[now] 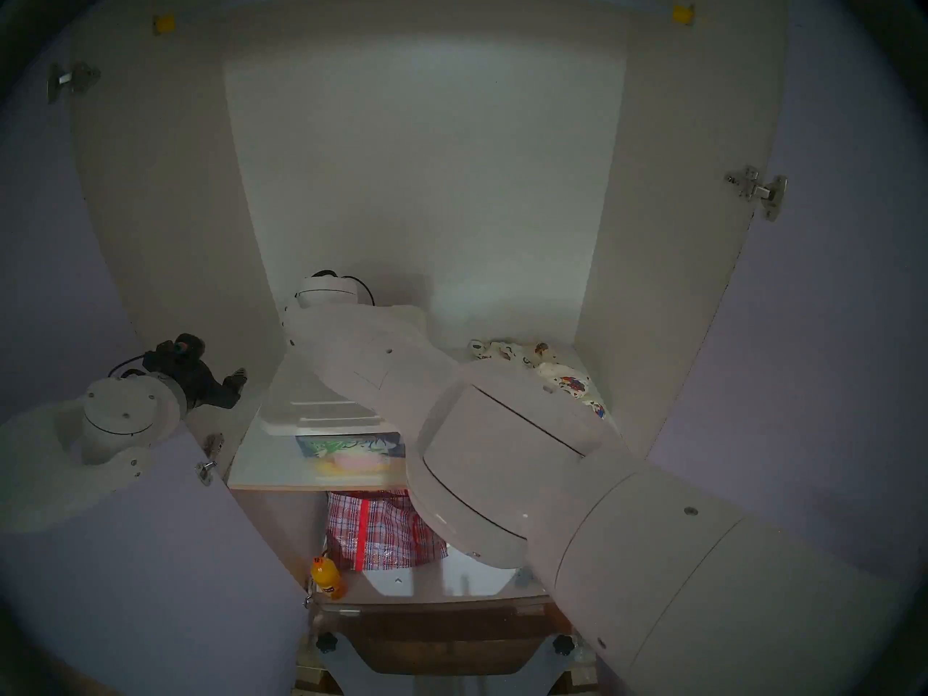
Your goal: Take clothing out of the storage bin and put the lid back on the bin
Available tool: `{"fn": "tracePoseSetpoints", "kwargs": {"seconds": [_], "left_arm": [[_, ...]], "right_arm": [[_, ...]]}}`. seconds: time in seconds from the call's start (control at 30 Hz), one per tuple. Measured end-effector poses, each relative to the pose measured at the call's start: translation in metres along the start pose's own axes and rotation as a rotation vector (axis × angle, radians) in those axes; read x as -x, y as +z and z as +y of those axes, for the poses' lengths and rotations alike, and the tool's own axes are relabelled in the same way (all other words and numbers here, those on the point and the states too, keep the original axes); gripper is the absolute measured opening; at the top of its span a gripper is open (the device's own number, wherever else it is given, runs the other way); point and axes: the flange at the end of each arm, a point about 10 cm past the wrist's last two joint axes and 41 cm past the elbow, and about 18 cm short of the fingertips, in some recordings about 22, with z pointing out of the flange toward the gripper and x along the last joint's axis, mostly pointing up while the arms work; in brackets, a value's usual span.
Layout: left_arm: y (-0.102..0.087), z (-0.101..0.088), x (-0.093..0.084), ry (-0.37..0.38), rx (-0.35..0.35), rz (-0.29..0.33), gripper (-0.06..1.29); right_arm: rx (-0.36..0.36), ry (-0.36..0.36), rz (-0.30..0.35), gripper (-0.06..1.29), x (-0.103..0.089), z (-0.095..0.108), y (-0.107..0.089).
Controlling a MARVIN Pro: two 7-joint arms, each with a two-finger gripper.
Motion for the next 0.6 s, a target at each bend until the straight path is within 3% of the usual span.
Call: {"fn": "tracePoseSetpoints", "kwargs": {"seconds": [0.6], "left_arm": [[0.000,-0.004,-0.009,-0.005,-0.009,0.021,1.22]], "right_arm": [[-0.017,-0.013,0.055,1.24,-0.025,-0.003,-0.010]]}}
